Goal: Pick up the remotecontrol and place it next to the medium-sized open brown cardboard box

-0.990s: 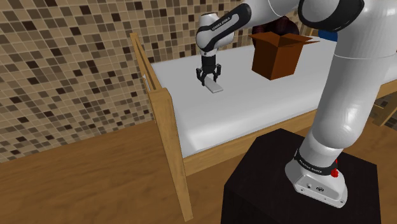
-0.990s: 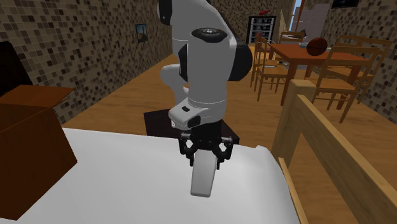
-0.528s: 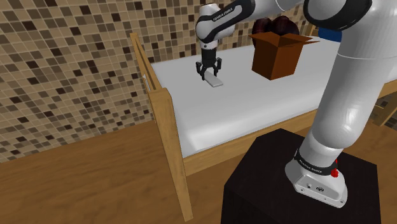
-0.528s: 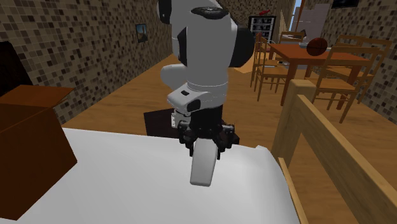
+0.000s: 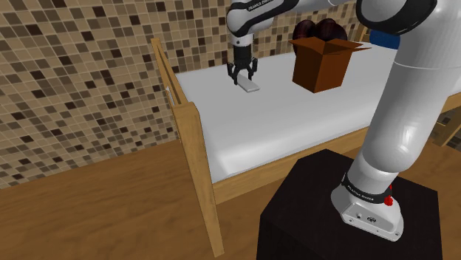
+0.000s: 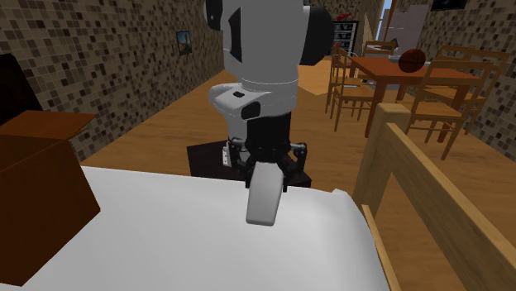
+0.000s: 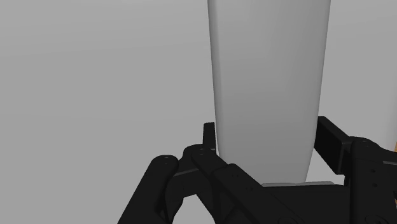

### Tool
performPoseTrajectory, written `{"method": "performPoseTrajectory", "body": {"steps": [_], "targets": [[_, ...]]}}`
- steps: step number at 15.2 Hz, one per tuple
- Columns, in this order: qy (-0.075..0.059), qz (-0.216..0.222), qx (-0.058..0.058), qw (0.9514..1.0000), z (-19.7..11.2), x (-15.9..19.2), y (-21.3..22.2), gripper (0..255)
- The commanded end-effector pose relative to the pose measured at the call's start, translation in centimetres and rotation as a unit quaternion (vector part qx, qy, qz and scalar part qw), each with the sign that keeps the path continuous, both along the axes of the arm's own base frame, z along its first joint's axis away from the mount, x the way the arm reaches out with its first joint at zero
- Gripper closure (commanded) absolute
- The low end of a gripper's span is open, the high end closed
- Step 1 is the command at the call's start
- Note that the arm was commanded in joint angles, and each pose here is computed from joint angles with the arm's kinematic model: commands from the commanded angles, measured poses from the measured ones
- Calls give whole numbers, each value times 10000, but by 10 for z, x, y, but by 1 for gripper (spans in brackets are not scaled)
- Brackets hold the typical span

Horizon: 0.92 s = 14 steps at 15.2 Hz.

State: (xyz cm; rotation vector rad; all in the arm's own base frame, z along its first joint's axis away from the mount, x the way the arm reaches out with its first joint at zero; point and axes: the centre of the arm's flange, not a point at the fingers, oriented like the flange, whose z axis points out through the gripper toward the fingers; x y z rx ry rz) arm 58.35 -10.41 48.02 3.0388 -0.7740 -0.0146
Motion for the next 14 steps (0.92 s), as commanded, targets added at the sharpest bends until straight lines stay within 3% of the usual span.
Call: {"method": "performPoseTrajectory", "body": {"steps": [1, 14], "targets": [[1, 0, 0, 10000, 11, 0, 0, 255], [1, 0, 0, 10000, 80, 0, 0, 255]]}}
